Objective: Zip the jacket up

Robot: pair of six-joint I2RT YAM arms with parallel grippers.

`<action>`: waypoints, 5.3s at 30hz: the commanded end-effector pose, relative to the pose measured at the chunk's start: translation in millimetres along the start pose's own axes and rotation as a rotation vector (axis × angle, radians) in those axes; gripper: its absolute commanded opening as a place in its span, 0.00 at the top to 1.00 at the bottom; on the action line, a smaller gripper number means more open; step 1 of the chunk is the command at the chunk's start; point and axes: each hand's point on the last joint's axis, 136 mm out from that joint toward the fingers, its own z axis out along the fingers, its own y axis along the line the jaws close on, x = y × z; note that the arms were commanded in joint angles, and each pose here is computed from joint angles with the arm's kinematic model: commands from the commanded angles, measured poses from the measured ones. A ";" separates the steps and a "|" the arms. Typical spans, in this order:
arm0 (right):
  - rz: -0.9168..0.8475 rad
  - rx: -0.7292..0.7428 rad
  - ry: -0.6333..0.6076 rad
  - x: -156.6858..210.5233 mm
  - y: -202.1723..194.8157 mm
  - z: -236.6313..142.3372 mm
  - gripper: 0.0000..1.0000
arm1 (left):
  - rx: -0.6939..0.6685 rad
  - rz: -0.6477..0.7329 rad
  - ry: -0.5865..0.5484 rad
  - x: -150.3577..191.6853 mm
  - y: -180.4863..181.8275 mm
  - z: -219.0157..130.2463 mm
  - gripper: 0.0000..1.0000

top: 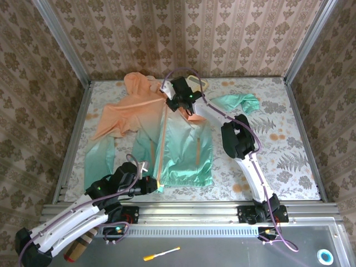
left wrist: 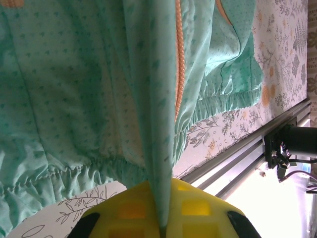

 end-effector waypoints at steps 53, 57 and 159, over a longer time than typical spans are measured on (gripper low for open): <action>0.403 0.223 -0.472 -42.6 -203.9 6.1 1.00 | -0.016 -0.176 -0.030 15.7 11.2 -35.9 1.00; 0.406 0.218 -0.481 -40.6 -204.2 9.2 1.00 | 0.001 -0.183 -0.048 15.4 9.6 -41.4 1.00; 0.654 0.791 -0.341 279.7 -111.4 -326.8 0.00 | -0.772 0.569 -0.918 -255.4 111.8 -126.5 0.00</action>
